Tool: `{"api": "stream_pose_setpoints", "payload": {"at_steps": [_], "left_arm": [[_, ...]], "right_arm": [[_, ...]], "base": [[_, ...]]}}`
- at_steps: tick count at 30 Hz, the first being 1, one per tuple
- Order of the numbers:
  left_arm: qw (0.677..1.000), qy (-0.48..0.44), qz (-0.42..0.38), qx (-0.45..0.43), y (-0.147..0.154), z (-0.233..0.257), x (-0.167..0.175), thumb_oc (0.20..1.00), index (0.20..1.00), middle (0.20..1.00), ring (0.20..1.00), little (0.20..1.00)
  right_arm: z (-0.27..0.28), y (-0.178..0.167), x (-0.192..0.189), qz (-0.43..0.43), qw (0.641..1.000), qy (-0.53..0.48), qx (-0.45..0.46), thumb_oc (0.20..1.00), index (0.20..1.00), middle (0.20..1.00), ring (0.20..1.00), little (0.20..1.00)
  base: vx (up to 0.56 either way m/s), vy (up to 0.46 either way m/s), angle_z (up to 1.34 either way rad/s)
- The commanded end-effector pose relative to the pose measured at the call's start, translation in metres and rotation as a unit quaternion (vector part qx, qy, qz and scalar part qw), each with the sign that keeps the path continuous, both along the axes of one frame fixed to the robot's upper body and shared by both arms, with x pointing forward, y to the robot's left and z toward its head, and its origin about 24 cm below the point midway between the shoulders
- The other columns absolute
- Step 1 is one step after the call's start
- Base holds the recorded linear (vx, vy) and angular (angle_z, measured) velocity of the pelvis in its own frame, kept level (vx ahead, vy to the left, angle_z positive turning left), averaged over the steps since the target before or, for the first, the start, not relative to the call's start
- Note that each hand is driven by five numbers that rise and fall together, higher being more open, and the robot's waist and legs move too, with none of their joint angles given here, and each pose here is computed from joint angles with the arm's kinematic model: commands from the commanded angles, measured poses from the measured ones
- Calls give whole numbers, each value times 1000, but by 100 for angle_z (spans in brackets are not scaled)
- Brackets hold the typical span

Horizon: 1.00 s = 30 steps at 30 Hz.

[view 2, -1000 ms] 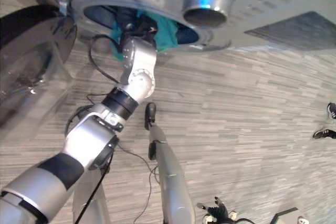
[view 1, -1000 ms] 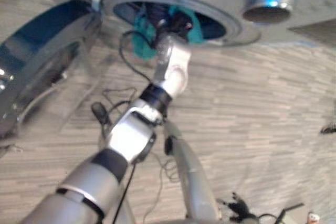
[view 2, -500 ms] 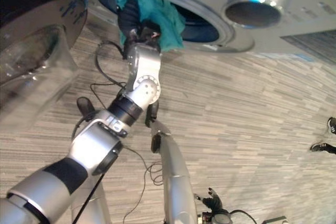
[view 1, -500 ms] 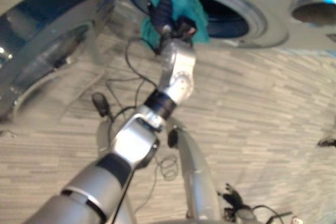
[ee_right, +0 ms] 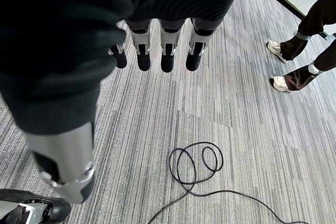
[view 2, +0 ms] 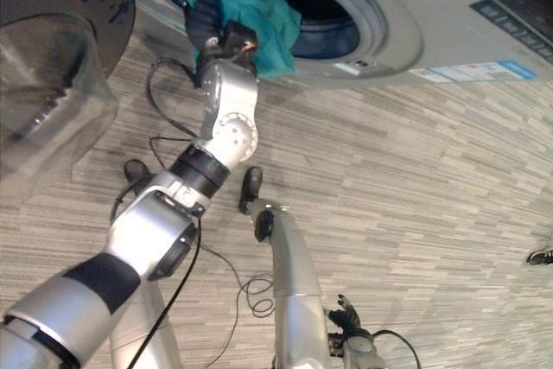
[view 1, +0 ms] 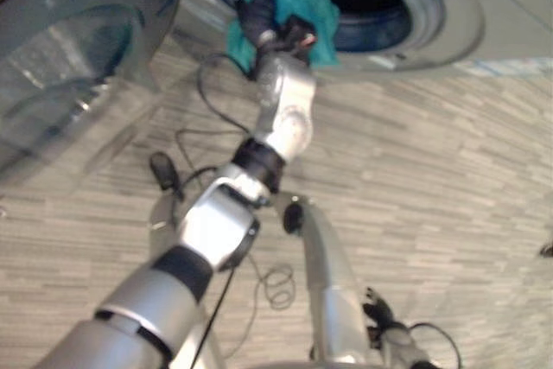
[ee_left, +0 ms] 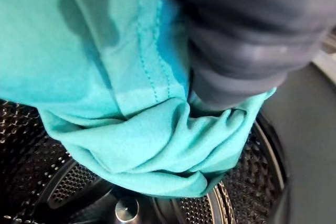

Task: Grab the laundry basket,head to the washer,open it,put in the laundry and shut it.

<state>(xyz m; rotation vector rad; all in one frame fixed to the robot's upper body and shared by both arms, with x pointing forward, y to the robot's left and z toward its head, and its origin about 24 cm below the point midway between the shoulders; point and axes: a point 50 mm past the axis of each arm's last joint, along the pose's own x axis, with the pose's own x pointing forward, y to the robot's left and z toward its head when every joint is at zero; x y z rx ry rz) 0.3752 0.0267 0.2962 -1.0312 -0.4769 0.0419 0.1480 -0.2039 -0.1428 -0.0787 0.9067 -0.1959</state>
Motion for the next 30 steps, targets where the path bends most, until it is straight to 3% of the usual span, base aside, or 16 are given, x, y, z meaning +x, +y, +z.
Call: {"api": "stream_pose_setpoints", "payload": {"at_steps": [1,9,19,25,27,30], "left_arm": [[991,-114,-56,34,-43,59,-30,200,200,200,200,200],[989,-131,-54,47,-40,72,-31,200,200,200,200,200],[991,-127,-25,29,-23,104,-27,200,200,200,200,200],[987,-158,-25,35,-35,128,-44,200,200,200,200,200],[979,-185,-43,68,-58,131,-59,200,200,200,200,200],[974,-202,-41,94,-66,134,-67,200,200,200,200,200]], "right_arm": [[0,-18,-16,-14,1000,15,-22,1000,1000,1000,1000,1000],[-1,-18,-16,-26,999,14,-21,1000,1000,1000,1000,1000],[10,-18,14,-29,999,-22,-20,1000,1000,1000,1000,1000],[17,-20,26,-49,997,-49,-16,1000,1000,1000,1000,1000],[17,-29,21,-74,996,-50,-21,1000,1000,1000,1000,1000],[19,-32,21,-85,994,-56,-25,1000,1000,1000,1000,1000]], "base": [[0,0,0],[21,1,-3],[4,6,-1],[8,0,-1],[35,-54,2],[9,-15,1]]}}
